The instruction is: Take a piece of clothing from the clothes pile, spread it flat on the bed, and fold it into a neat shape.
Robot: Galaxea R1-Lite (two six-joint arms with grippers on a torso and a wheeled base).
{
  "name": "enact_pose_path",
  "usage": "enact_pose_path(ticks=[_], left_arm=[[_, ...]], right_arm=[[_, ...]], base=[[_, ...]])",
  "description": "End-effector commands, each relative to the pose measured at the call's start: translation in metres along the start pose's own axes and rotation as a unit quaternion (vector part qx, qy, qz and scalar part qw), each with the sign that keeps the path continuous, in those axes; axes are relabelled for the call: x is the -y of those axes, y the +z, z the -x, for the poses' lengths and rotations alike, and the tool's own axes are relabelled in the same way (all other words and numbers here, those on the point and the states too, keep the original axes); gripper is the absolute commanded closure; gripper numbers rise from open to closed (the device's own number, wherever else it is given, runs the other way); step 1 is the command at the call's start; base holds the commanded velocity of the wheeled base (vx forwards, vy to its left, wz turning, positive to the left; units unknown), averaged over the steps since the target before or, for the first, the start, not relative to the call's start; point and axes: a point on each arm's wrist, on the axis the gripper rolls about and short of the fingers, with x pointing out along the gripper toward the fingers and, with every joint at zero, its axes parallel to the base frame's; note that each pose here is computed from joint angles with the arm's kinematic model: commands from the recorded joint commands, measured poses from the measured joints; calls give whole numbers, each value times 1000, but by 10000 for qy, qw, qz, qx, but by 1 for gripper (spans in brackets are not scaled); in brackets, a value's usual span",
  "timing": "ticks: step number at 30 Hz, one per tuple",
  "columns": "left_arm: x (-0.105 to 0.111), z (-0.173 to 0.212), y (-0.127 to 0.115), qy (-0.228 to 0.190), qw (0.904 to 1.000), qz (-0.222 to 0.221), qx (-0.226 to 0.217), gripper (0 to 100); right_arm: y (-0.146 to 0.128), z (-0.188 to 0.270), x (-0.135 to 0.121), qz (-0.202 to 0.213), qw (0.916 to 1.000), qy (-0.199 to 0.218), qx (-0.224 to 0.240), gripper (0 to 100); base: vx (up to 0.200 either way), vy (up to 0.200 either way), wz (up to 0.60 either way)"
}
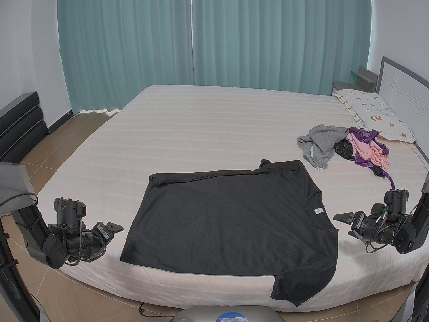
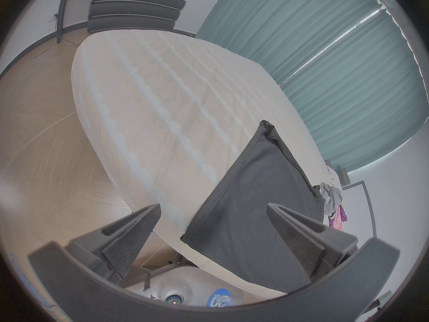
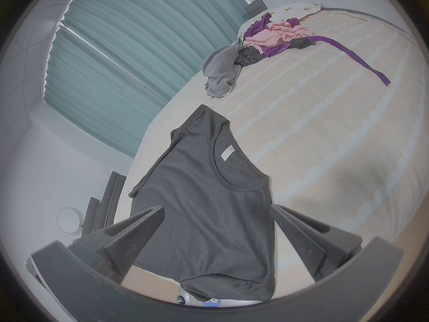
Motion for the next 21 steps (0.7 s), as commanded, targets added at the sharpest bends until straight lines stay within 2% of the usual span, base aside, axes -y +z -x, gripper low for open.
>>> enact_pose_path(ticks=[1, 5, 20, 21], left_arm=[[1, 1, 3, -29, 9999, 74, 64, 0], [3, 2, 5, -82, 9997, 205, 109, 0], [2, 1, 8, -168, 9995, 253, 52, 0], [2, 1, 8, -168, 9995, 253, 52, 0]], right_arm=[[2, 1, -2, 17, 10000, 29, 42, 0], [1, 1, -2, 19, 10000, 29, 32, 0], [1, 0, -1, 13, 10000, 21, 20, 0], [1, 0, -1, 13, 10000, 21, 20, 0]], base=[[0, 0, 0], [0, 0, 0], [0, 200, 0], [0, 0, 0]])
